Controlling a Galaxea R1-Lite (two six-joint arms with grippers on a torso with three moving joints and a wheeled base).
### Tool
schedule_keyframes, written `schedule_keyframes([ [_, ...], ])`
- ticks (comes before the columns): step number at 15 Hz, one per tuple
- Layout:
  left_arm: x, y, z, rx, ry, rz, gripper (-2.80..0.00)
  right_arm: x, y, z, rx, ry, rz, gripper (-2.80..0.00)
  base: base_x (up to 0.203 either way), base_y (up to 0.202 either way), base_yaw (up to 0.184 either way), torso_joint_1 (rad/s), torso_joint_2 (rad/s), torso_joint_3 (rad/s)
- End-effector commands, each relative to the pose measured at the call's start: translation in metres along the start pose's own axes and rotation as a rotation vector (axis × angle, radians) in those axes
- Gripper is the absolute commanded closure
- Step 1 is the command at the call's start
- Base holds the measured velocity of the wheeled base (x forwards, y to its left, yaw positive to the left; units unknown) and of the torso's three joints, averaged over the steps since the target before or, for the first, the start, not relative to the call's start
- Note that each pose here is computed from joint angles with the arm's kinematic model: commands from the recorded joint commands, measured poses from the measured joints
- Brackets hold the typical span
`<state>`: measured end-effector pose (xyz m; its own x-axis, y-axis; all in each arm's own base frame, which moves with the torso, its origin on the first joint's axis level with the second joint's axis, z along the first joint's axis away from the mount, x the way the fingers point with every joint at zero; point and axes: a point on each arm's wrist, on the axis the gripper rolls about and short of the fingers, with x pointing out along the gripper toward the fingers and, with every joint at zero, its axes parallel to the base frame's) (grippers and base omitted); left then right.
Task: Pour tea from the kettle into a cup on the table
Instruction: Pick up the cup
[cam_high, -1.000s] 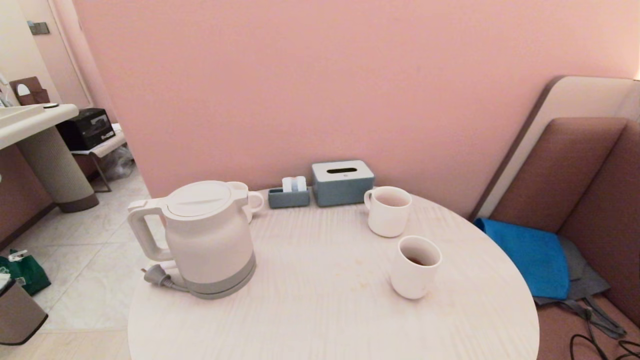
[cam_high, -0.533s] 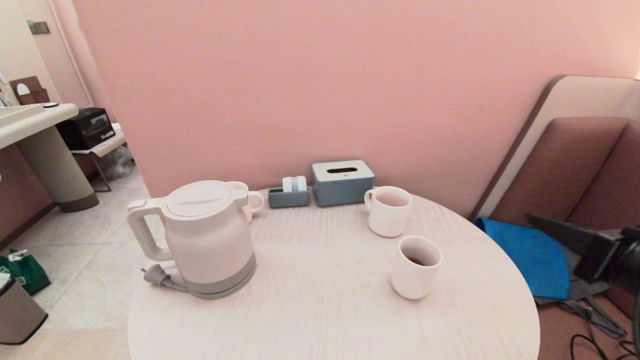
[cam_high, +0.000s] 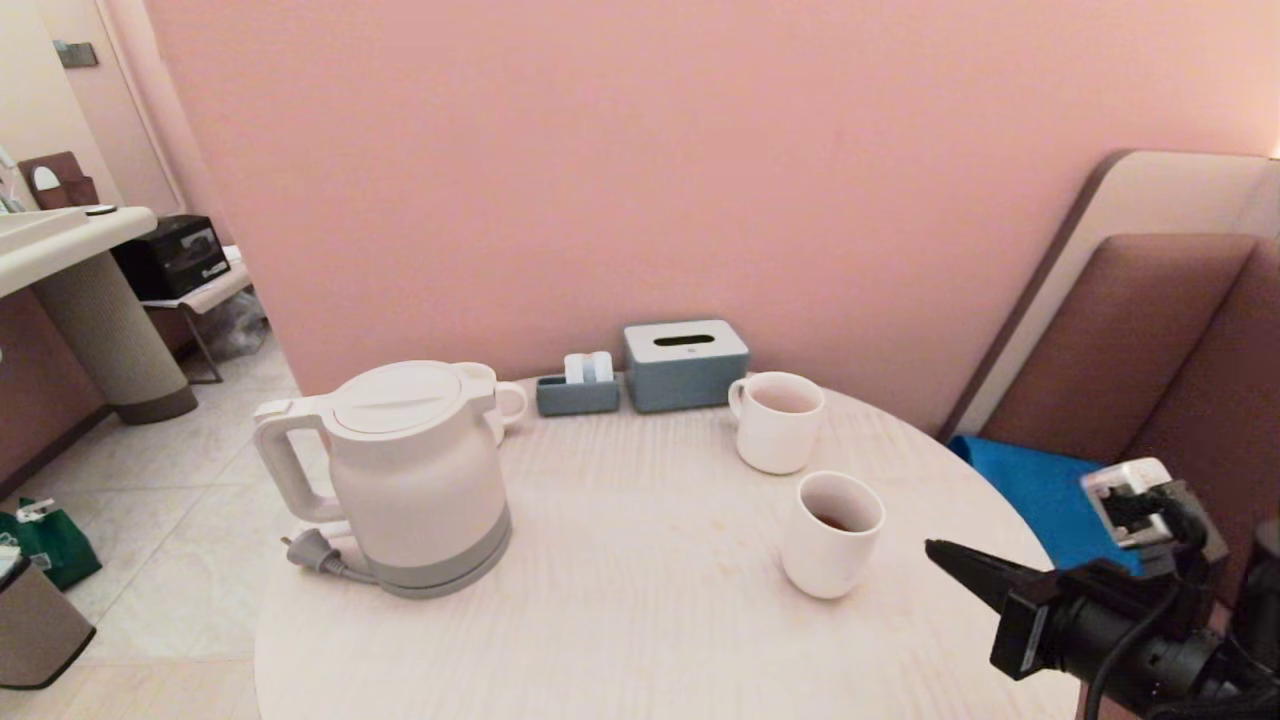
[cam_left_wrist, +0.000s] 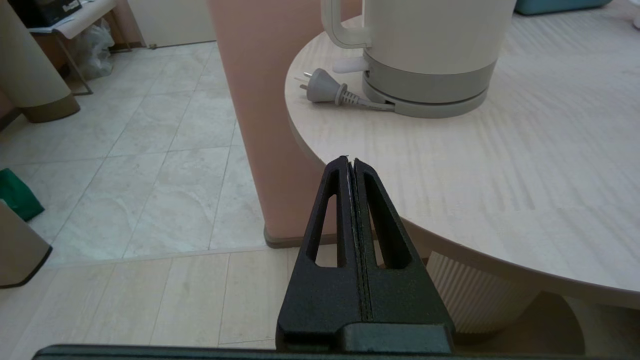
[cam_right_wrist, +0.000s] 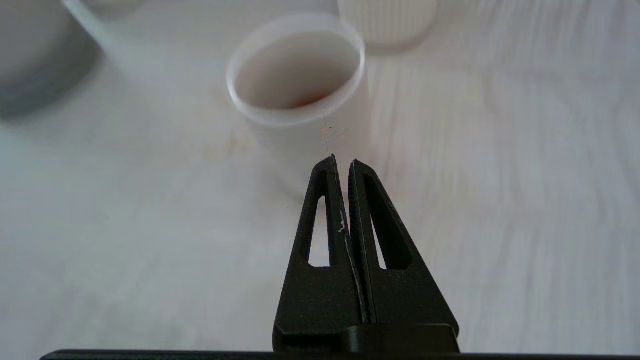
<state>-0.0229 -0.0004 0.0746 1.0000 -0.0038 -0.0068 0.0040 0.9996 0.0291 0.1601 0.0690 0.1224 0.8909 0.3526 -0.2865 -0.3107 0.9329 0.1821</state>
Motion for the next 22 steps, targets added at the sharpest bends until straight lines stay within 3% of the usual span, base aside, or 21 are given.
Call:
schedule_keyframes([
  [1,0.000,0.000,0.000,0.000,0.001,0.001,0.00,0.009,-0.003,-0.019,-0.017,0.101,-0.017,0.00,0.000,0.000,0.000,0.000,0.00,0.000],
  [6,0.000,0.000,0.000,0.000,0.001,0.001,0.00,0.023,-0.004,-0.039,-0.036,0.211,-0.020,0.00,0.000,0.000,0.000,0.000,0.00,0.000],
  [7,0.000,0.000,0.000,0.000,0.001,0.001,0.00,0.026,-0.003,-0.040,-0.040,0.205,-0.012,-2.28,0.000,0.000,0.000,0.000,0.00,0.000],
  [8,0.000,0.000,0.000,0.000,0.001,0.001,0.00,0.027,0.000,-0.040,-0.047,0.189,0.005,-2.80,0.000,0.000,0.000,0.000,0.00,0.000],
  [12,0.000,0.000,0.000,0.000,0.001,0.001,0.00,0.037,0.004,-0.051,-0.058,0.245,0.033,-2.80,0.000,0.000,0.000,0.000,0.00,0.000],
  [15,0.000,0.000,0.000,0.000,0.001,0.001,0.00,0.044,0.014,-0.054,-0.092,0.215,0.077,-2.80,0.000,0.000,0.000,0.000,0.00,0.000],
  [22,0.000,0.000,0.000,0.000,0.001,0.001,0.00,0.076,0.012,-0.063,-0.089,0.120,-0.027,-2.80,0.000,0.000,0.000,0.000,0.00,0.000],
])
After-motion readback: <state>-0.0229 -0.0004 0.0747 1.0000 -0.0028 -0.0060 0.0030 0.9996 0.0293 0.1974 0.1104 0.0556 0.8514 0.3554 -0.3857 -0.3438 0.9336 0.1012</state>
